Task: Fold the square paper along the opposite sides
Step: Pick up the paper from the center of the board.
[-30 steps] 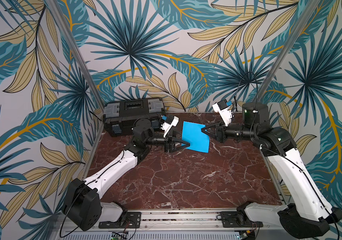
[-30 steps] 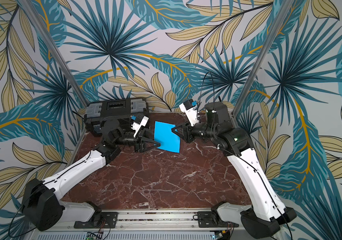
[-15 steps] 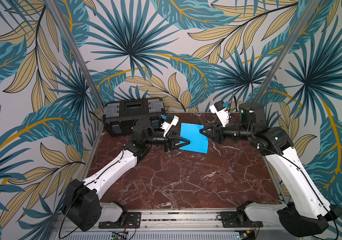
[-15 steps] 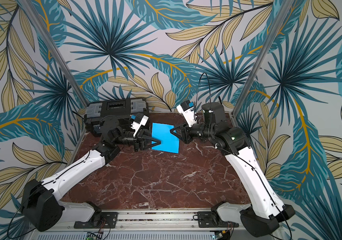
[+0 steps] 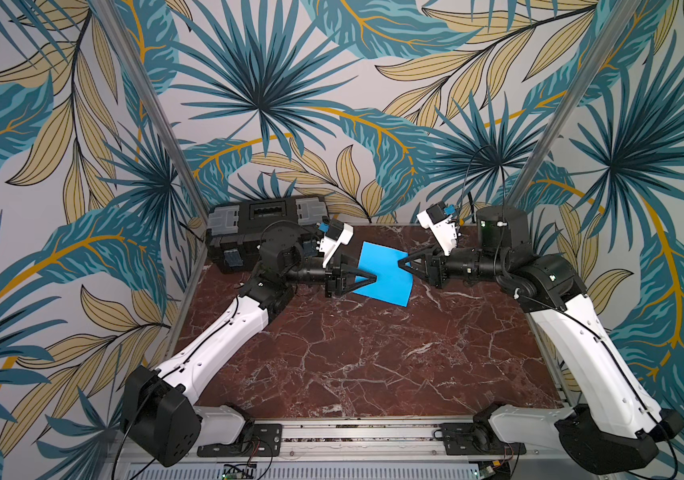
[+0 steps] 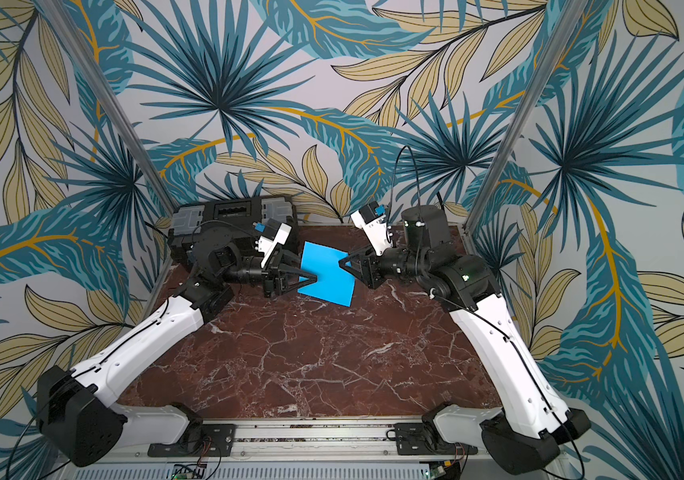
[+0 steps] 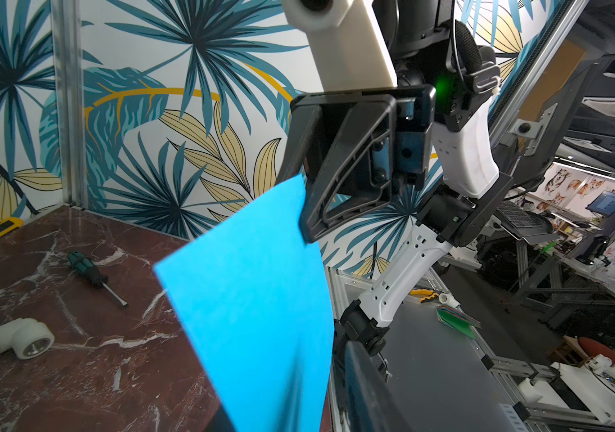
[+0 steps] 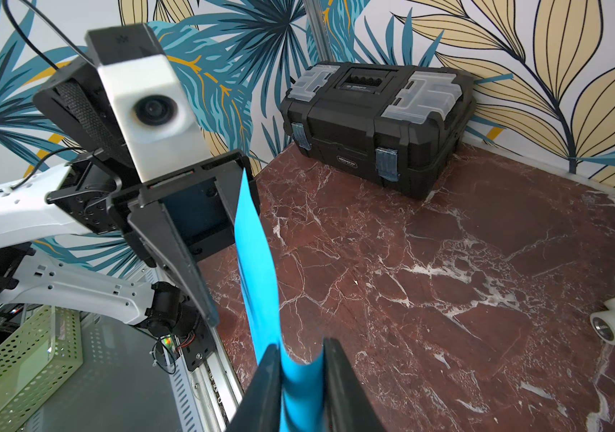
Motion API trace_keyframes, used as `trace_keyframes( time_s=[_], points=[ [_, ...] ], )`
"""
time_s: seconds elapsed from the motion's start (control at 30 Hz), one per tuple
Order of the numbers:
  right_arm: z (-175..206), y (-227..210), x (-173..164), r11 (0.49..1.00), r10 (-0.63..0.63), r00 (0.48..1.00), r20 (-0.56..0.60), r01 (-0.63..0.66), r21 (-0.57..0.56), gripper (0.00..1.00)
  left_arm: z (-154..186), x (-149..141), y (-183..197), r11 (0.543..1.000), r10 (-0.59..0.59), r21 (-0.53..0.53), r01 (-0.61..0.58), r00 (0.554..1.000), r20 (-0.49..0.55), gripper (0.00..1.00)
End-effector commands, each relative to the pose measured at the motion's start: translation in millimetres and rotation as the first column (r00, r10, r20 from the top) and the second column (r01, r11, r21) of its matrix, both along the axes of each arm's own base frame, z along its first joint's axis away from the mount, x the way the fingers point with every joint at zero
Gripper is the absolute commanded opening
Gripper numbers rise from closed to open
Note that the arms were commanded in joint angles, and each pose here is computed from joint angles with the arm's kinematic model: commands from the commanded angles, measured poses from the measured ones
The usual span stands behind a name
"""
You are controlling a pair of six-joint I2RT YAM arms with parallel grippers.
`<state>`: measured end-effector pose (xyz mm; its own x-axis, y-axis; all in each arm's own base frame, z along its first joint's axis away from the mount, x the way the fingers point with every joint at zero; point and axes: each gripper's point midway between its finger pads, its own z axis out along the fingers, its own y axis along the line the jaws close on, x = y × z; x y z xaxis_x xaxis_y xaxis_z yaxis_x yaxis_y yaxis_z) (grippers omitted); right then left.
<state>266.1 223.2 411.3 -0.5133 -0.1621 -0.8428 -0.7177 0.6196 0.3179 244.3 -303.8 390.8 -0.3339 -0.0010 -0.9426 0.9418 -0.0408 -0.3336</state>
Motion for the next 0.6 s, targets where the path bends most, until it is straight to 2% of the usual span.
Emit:
trace_keyframes(
  time_s=[0.0,0.13,0.23,0.27,0.33,0.4,0.5,0.57],
  points=[
    [-0.9,-2.5,-8.8,1.0,0.008,1.0,0.005,-0.008,-0.017,0.24,23.3,-4.9,3.8,1.0,0.0,-0.025,0.001,0.998,0.057,0.23],
    [-1.4,-2.2,-8.6,1.0,0.007,1.0,0.007,-0.007,-0.02,0.24,22.7,-5.2,4.1,1.0,0.004,-0.029,-0.002,0.998,0.055,0.0],
    [-1.7,-2.1,-8.1,1.0,0.006,1.0,0.006,-0.006,-0.022,0.25,21.4,-5.7,5.0,0.999,0.013,-0.032,-0.011,0.998,0.057,0.0],
    [-2.4,-2.1,-7.4,1.0,0.004,1.0,0.005,-0.004,-0.023,0.3,21.6,-6.2,5.6,0.999,0.015,-0.034,-0.013,0.998,0.058,0.0],
    [-2.8,-3.9,-7.4,1.0,-0.004,1.0,0.008,0.004,-0.027,0.53,21.7,-6.1,6.2,0.999,0.025,-0.04,-0.023,0.998,0.056,0.0],
    [-3.9,-5.0,-11.2,1.0,0.004,1.0,0.019,-0.003,-0.028,0.66,24.4,-4.9,8.5,0.997,0.051,-0.056,-0.048,0.997,0.056,0.0],
    [-3.9,-8.3,-24.4,0.999,0.035,0.997,0.068,-0.033,-0.02,0.77,30.1,-5.1,13.5,0.99,0.1,-0.105,-0.094,0.993,0.055,0.0],
    [-5.0,-11.5,-30.3,0.999,0.039,0.994,0.101,-0.038,-0.016,0.8,35.7,-6.7,18.2,0.981,0.13,-0.152,-0.12,0.99,0.06,0.0]
  ],
)
